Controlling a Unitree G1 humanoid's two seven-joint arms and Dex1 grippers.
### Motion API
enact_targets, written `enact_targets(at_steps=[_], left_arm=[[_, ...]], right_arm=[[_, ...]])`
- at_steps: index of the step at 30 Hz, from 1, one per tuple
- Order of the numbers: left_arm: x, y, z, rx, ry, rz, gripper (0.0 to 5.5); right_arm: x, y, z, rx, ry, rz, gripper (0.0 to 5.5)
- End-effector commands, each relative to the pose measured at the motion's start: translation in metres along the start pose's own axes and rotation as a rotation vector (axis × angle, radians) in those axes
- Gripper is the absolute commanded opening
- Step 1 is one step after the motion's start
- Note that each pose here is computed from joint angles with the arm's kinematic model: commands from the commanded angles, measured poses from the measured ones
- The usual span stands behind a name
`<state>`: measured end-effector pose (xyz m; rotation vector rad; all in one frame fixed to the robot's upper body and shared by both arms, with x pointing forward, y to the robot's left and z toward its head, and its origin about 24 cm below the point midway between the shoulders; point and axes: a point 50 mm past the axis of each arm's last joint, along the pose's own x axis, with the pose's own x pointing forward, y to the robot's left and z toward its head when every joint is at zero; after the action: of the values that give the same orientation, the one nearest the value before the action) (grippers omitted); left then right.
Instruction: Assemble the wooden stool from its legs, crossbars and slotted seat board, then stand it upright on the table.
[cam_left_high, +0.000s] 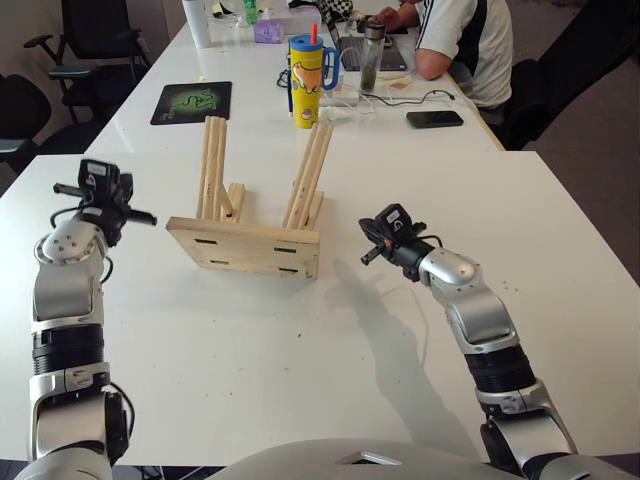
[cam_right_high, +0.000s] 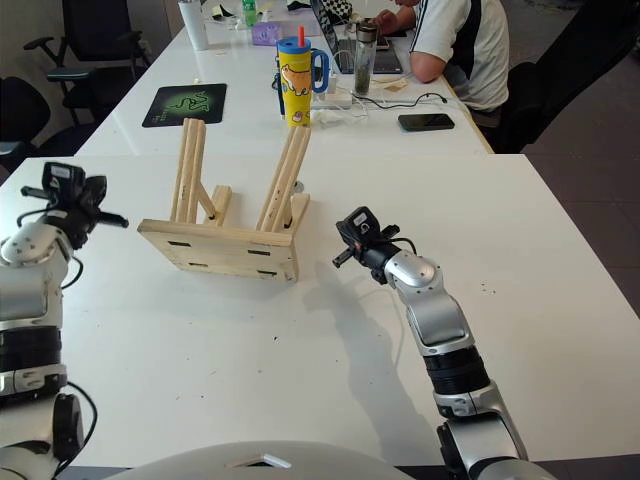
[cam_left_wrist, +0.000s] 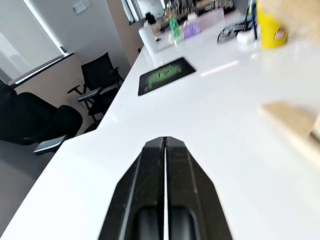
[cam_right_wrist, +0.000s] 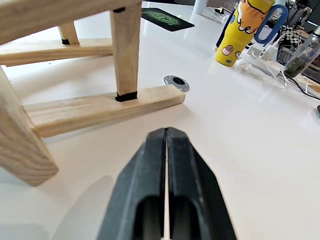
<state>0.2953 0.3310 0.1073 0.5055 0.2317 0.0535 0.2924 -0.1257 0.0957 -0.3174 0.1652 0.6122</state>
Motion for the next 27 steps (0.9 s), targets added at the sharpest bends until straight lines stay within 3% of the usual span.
enact_targets(at_steps=[1,9,18,27], left_arm=[[-0.004,-0.017,-0.019,0.138,-0.028,-0.154,0.02],[-0.004,-0.084,-0.010,0.120,-0.170,-0.435,0.02],[-0.011,-0.108,0.009,0.069,-0.236,-0.472,0.02],[-0.013,-0.125,0.005,0.030,-0.193,-0.467,0.02]], right_arm=[[0.001,0.003,0.001,0.005,0.003,0.014,0.00],[0.002,0.000,-0.010,0.047,0.043,-0.080,0.00],[-0.004,-0.009,-0.044,0.070,0.114,-0.123,0.00],[0.001,0.002,-0.044,0.049,0.066,-0.038,0.00]])
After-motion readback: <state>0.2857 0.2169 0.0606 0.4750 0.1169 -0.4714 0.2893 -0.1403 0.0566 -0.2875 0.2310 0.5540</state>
